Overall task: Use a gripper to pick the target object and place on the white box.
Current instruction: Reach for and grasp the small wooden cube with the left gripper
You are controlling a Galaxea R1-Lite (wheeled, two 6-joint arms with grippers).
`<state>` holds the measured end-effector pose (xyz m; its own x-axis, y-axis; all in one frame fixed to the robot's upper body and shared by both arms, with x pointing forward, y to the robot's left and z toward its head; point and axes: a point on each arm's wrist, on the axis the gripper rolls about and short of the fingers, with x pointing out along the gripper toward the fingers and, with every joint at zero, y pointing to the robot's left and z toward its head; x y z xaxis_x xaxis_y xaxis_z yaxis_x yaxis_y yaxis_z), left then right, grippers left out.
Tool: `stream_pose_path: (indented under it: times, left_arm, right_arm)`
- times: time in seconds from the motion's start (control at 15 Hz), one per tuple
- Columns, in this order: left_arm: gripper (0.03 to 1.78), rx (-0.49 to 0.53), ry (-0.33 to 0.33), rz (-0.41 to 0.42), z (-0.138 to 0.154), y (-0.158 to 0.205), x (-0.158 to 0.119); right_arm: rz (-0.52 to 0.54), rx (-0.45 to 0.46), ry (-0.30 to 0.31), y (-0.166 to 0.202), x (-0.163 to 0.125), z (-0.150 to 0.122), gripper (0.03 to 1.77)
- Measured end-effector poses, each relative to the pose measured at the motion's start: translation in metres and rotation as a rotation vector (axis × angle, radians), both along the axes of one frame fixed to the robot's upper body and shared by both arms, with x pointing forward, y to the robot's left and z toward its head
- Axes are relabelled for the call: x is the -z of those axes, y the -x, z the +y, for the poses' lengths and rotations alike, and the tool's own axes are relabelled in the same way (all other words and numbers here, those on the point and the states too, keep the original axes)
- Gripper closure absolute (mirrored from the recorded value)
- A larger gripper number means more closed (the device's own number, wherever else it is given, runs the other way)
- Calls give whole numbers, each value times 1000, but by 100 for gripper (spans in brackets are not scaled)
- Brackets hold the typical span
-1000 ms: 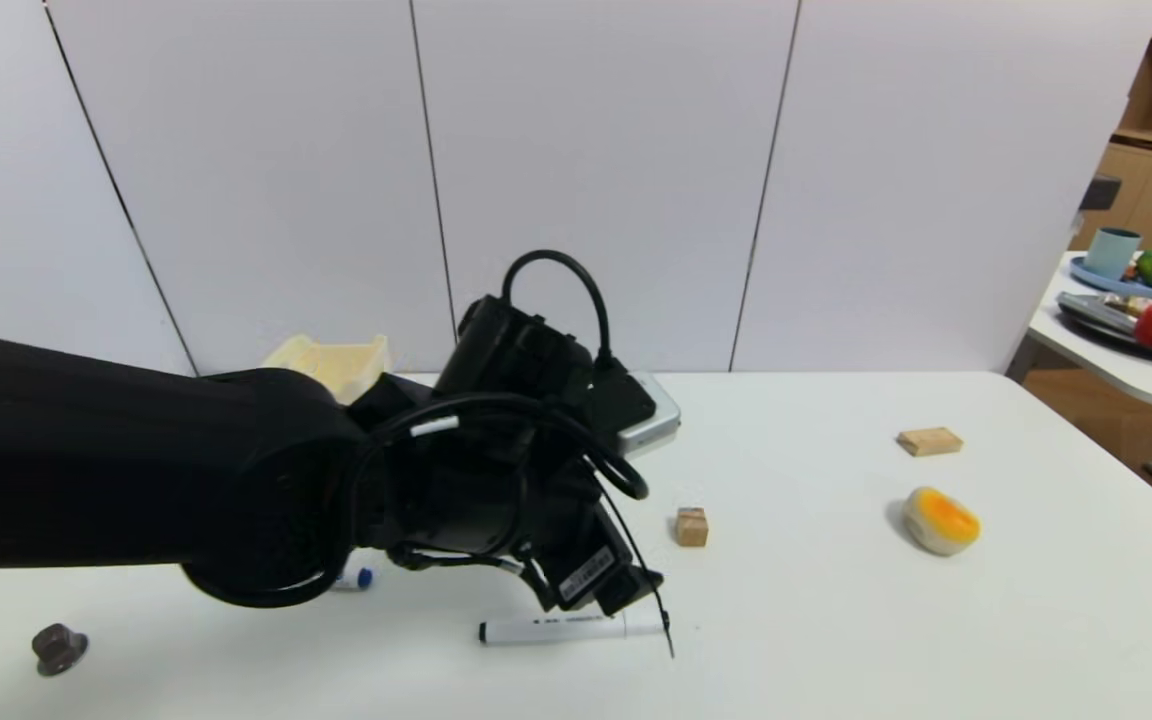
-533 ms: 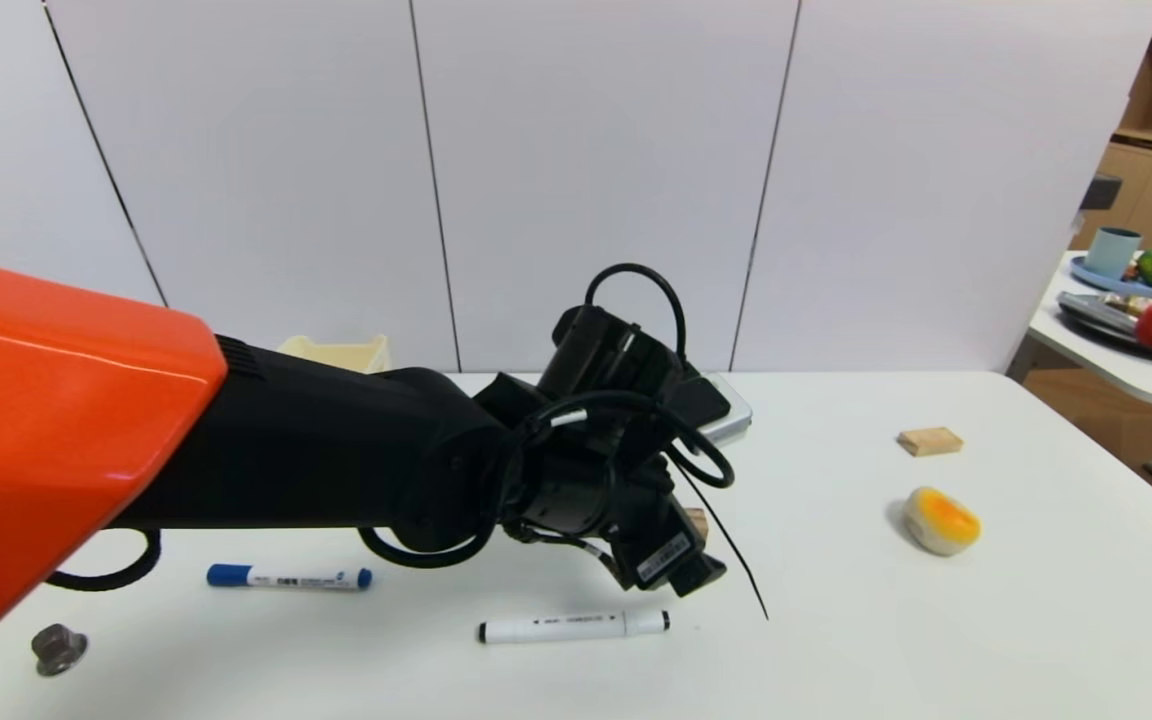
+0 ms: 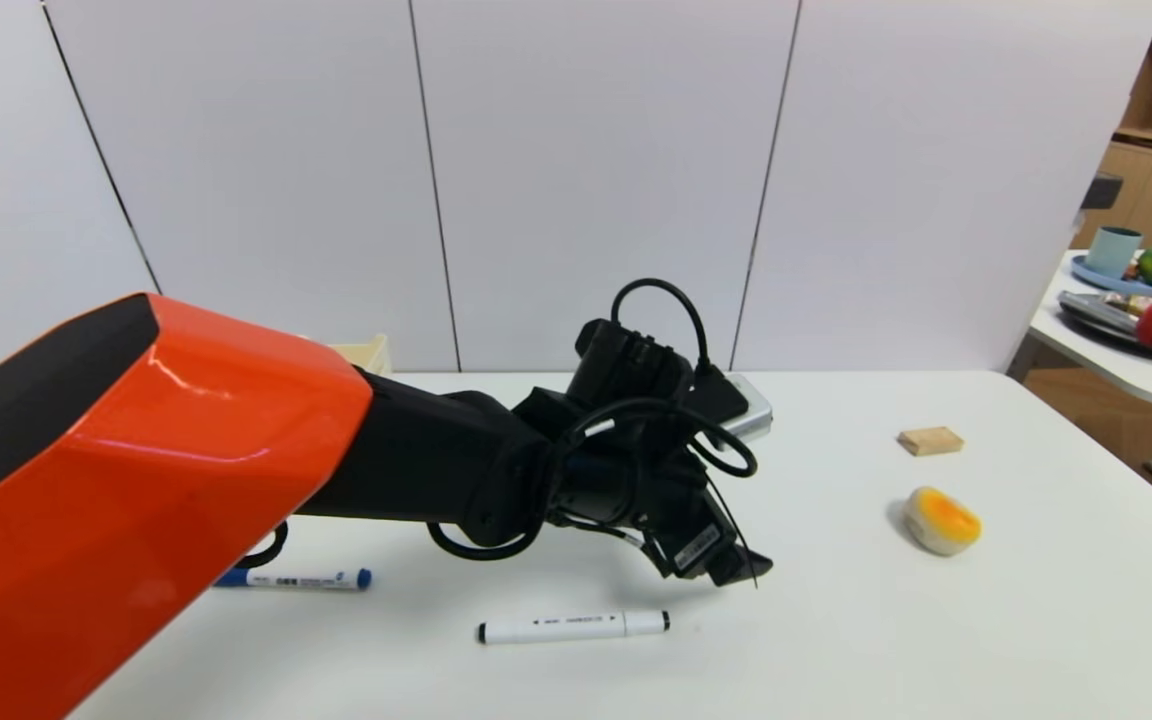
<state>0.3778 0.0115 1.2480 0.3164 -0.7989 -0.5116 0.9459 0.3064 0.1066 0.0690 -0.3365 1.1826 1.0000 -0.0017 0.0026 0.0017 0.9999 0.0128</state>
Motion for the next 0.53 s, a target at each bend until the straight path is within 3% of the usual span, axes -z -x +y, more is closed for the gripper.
stream_pose_path:
  times: [0.27,0.53]
  left_arm:
    - [12,7,60,-13,5,-22,15]
    - [12,0,73,-3,14,-35,28]
  right_arm:
    - [0,0,0,0,0,0,10]
    - [0,0,0,0,0,0,10]
